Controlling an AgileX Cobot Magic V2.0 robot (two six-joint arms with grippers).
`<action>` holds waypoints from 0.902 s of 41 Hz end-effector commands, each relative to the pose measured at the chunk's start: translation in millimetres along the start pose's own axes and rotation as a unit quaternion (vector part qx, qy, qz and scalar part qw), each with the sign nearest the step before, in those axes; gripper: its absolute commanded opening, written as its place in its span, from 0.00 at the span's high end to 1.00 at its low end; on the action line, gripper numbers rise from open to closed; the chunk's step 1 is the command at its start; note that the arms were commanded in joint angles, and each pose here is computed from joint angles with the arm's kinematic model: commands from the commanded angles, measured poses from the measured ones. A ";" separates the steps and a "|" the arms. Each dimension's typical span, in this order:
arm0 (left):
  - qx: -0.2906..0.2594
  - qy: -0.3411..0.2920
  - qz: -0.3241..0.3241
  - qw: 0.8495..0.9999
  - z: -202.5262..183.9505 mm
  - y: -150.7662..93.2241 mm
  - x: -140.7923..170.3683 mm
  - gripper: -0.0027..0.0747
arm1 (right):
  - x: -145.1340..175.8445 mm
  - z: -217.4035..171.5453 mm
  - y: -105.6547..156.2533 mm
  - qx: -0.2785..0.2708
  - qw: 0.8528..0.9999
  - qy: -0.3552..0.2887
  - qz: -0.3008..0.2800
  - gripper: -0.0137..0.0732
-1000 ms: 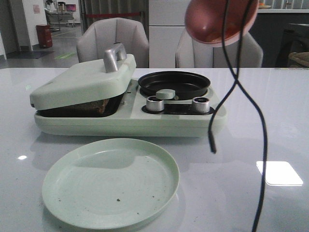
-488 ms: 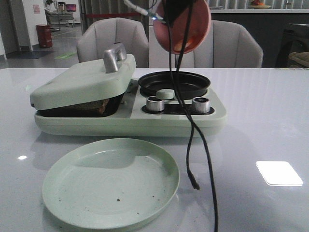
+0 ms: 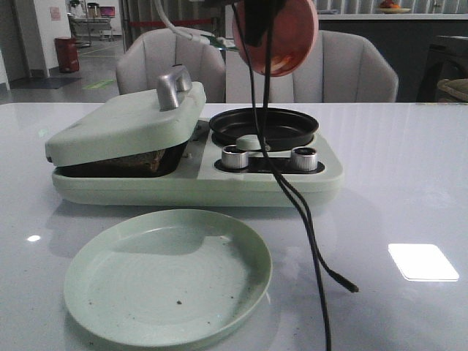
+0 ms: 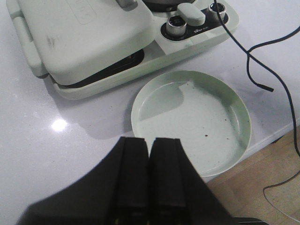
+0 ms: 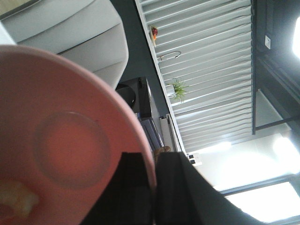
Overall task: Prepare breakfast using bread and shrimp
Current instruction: 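Lift the pink bowl and tip the shrimp into the black frying pan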
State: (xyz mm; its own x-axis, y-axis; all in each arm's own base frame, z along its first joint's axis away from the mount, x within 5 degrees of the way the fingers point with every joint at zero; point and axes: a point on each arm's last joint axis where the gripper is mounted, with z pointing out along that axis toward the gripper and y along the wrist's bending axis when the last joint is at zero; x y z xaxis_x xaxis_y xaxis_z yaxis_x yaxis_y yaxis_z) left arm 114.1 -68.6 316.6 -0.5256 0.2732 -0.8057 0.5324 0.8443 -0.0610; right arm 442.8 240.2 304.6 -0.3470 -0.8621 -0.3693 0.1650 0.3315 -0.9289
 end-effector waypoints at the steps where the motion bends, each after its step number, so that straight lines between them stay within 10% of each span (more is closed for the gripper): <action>1: 0.002 -0.053 -0.004 0.999 -6.5 -1.6 -14.2 0.84 | -9.9 -9.8 -67.5 0.089 0.995 -0.013 0.030 0.79; 18: 0.002 -0.053 -0.004 0.999 -6.5 -1.6 -14.2 0.84 | -15.0 -10.1 -80.7 0.105 0.994 -0.008 0.010 0.79; 37: 0.002 -0.053 -0.004 0.999 -6.5 -1.6 -14.2 0.84 | 1.6 -6.8 -13.7 0.036 0.997 0.000 -0.068 0.79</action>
State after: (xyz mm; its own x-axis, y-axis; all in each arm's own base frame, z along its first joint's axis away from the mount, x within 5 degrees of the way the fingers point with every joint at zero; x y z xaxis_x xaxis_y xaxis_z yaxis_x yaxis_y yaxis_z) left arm 114.1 -68.6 316.6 -0.5256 0.2732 -0.8057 0.5324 0.8443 -0.0610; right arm 441.7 243.1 283.9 -0.3934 -0.8830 -0.2561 0.0825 0.2435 -0.9664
